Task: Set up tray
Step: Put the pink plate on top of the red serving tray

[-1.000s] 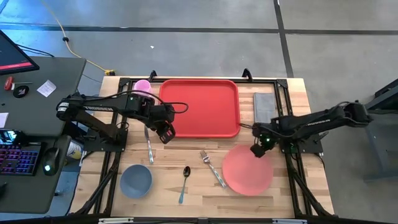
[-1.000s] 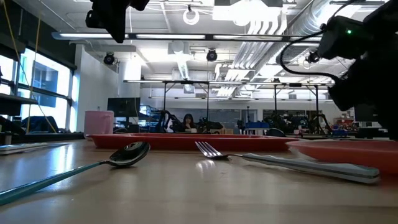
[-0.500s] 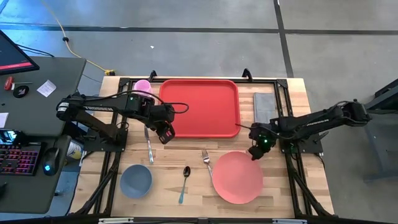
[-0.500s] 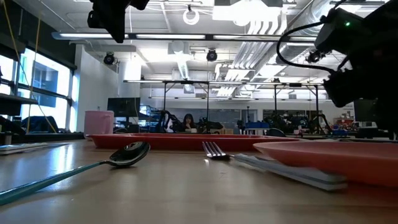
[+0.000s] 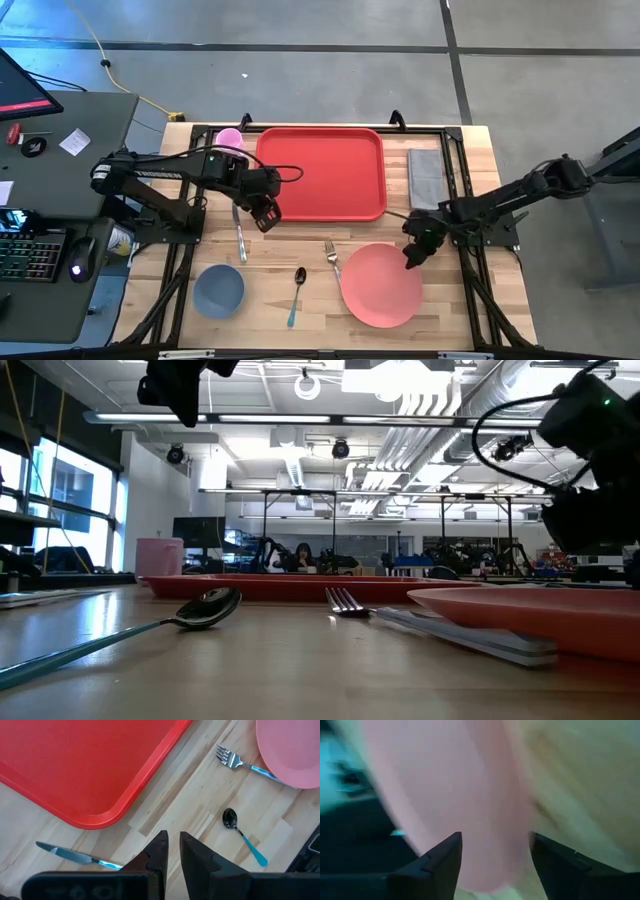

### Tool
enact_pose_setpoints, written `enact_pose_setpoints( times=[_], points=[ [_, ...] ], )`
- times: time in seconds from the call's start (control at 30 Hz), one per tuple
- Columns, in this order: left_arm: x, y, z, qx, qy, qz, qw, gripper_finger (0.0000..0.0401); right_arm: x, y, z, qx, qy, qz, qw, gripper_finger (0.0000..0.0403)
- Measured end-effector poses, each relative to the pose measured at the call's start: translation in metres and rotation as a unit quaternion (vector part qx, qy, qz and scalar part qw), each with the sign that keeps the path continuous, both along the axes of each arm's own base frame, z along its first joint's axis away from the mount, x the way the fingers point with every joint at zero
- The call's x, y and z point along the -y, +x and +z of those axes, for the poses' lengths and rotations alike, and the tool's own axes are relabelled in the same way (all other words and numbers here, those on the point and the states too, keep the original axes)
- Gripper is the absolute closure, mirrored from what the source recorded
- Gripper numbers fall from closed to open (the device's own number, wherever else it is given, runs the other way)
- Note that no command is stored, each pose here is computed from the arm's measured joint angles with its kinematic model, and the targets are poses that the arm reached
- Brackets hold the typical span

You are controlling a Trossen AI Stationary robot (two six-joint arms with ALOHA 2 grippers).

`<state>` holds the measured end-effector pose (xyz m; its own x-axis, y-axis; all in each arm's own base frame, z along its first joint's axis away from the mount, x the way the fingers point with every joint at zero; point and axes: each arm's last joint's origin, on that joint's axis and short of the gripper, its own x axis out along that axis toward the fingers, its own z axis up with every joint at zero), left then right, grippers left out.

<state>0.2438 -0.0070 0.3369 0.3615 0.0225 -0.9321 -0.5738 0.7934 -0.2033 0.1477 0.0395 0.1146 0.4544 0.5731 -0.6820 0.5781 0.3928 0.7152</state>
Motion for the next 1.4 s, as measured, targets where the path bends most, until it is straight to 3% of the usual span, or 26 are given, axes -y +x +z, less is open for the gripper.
enact_pose_setpoints(
  times=[0.1,0.23,0.77,0.97,1.2,1.4],
  points=[
    [0.0,-0.001,0.0,-0.005,-0.001,0.0,1.0,0.0316,0.0,0.0,-0.004,0.048,0.025,-0.023,0.998,0.0172],
    [0.0,-0.001,0.0,-0.004,-0.004,-0.001,1.0,0.0316,0.001,-0.003,-0.009,0.074,0.016,-0.046,0.996,0.0187],
    [0.001,-0.001,0.0,-0.004,-0.013,-0.005,1.0,0.0316,-0.002,-0.008,-0.014,0.105,-0.036,-0.021,0.994,0.0388],
    [0.001,-0.001,0.0,-0.003,-0.01,-0.006,1.0,0.0316,-0.001,-0.006,-0.008,0.136,-0.035,-0.054,0.989,0.0399],
    [0.001,-0.002,0.011,0.003,-0.024,-0.009,1.0,0.0316,0.004,0.0,0.016,0.2,0.036,-0.139,0.969,0.04],
    [-0.001,-0.005,0.047,0.059,0.007,-0.005,0.998,0.0316,0.024,0.005,0.03,0.254,0.0,-0.287,0.924,0.0401]
  ],
)
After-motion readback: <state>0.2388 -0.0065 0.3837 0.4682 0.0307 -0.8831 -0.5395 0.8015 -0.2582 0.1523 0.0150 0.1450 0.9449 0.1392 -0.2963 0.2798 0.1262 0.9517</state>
